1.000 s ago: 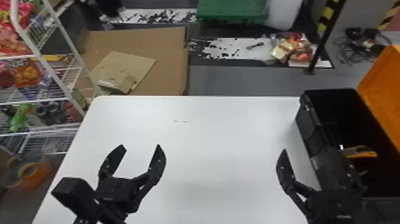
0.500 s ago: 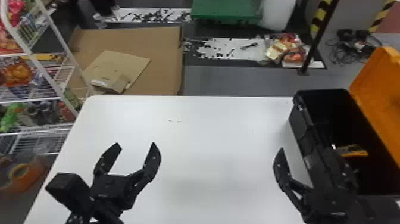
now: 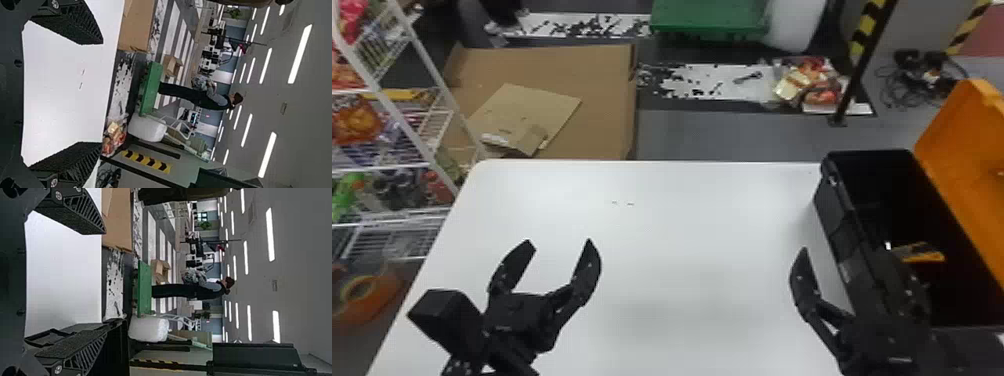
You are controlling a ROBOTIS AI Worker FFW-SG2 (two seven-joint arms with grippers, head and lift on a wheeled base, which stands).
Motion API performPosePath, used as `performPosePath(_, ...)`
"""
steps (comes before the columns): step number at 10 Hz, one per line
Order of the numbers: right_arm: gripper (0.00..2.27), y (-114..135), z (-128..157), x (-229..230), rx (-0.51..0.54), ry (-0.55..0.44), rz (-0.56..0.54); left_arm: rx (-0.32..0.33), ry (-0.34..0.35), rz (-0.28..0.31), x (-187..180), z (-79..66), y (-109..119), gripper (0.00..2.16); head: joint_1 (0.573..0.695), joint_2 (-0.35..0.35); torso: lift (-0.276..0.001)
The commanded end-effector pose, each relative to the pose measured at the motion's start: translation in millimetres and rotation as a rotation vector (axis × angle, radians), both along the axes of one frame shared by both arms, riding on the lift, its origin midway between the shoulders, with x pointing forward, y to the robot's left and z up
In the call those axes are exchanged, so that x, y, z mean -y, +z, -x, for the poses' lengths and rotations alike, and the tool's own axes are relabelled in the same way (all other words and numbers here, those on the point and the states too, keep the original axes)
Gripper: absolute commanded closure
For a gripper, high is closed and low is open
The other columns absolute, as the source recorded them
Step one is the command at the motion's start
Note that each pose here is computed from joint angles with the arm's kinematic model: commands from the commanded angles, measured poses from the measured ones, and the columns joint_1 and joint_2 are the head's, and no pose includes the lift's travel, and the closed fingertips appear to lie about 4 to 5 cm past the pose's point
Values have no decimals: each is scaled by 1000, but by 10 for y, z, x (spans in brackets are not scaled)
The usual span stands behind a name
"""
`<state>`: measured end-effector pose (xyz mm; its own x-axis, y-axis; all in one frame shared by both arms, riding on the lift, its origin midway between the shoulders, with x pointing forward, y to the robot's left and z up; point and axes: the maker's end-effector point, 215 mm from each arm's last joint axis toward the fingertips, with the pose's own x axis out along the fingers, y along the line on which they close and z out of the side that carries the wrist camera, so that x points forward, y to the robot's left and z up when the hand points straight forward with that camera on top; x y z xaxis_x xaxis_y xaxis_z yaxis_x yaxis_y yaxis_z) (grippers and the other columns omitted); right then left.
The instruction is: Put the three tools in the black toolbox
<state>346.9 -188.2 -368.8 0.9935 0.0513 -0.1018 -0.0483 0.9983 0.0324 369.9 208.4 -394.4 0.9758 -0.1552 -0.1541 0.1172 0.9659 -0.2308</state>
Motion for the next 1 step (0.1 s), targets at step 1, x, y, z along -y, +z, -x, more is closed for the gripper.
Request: performPosePath(1, 103, 37, 8, 6, 7, -1, -5, -5, -3, 3, 12, 8, -9, 83, 695, 34, -55)
